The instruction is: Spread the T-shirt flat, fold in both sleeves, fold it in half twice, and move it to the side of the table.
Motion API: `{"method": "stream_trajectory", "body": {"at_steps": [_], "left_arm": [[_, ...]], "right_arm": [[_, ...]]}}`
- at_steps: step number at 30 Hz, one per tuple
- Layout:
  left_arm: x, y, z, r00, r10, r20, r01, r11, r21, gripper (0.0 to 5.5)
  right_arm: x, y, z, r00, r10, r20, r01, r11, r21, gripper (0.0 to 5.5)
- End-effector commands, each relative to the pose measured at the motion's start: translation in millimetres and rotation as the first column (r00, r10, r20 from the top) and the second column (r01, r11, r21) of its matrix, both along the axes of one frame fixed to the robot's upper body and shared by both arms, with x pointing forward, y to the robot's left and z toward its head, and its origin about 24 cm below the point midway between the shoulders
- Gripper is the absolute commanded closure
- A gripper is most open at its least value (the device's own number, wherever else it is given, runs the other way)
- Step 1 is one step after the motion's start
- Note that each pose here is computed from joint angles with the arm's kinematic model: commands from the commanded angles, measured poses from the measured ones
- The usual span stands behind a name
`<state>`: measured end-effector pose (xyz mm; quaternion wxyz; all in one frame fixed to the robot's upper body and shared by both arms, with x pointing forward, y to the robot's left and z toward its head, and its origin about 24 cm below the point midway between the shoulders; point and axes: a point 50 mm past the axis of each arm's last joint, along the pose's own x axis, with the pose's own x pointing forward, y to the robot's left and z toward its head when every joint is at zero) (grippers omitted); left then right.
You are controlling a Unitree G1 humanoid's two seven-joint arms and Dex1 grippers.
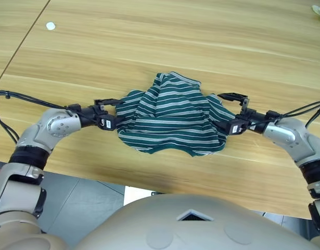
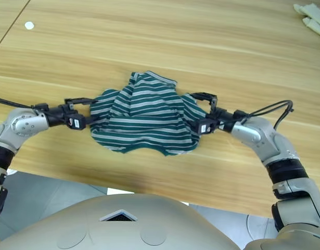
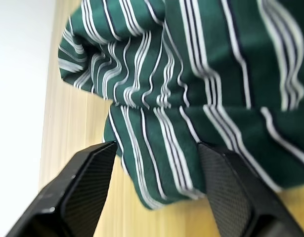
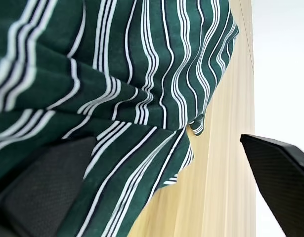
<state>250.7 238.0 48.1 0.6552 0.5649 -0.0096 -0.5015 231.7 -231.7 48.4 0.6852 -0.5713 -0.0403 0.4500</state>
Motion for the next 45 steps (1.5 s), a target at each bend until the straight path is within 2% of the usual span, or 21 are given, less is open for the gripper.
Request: {"method": "stream_trajectory", "body": {"at_steps": [1,6,10,13,17,21,27,32,33,45], "left_arm": [[2.2,8.4,24.6,0.997,0.01,0.079,-0.01,1.0,-0.001,2.46],[-18.9,-2.7,35.6,0.996,-0.076,0.049,0.081,0.991,-0.109,2.46],[-44.4,-20.2,40.8,0.976,-0.212,-0.041,0.196,0.95,-0.242,2.46],[-63.1,-24.0,37.5,0.945,-0.29,-0.15,0.242,0.931,-0.275,2.46],[-78.1,-21.0,19.2,0.908,-0.301,-0.293,0.242,0.945,-0.219,2.46],[-72.0,-24.0,10.3,0.907,-0.269,-0.323,0.234,0.962,-0.143,2.46],[-61.3,-30.5,12.9,0.934,-0.216,-0.286,0.214,0.976,-0.037,2.46],[-59.5,-27.9,15.7,0.939,-0.195,-0.284,0.204,0.979,0.002,2.46],[-59.7,-27.6,15.9,0.938,-0.197,-0.286,0.207,0.978,0.006,2.46],[-61.6,-23.6,9.1,0.932,-0.178,-0.316,0.21,0.975,0.067,4.36]], "right_arm": [[1.0,-7.6,16.2,0.998,-0.02,0.052,0.019,1.0,0.014,0.12],[2.7,-14.7,32.5,0.992,-0.042,0.117,0.04,0.999,0.023,0.12],[-3.4,3.7,56.1,0.984,0.012,0.177,-0.043,0.984,0.172,0.12],[-27.6,16.5,53.6,0.987,0.131,0.089,-0.147,0.967,0.206,0.12],[-60.6,20.4,36.5,0.961,0.25,-0.12,-0.227,0.958,0.172,0.12],[-74.2,13.4,18.4,0.934,0.236,-0.269,-0.22,0.971,0.089,0.12],[-71.5,-6.0,-1.5,0.932,0.074,-0.356,-0.116,0.988,-0.1,0.12],[-69.3,-11.6,-11.6,0.931,0.015,-0.365,-0.081,0.982,-0.168,0.12],[-69.3,-11.4,-12.7,0.93,0.016,-0.367,-0.085,0.981,-0.173,0.26],[-84.1,6.8,-23.4,0.902,0.115,-0.417,-0.17,0.981,-0.097,2.47]]}}
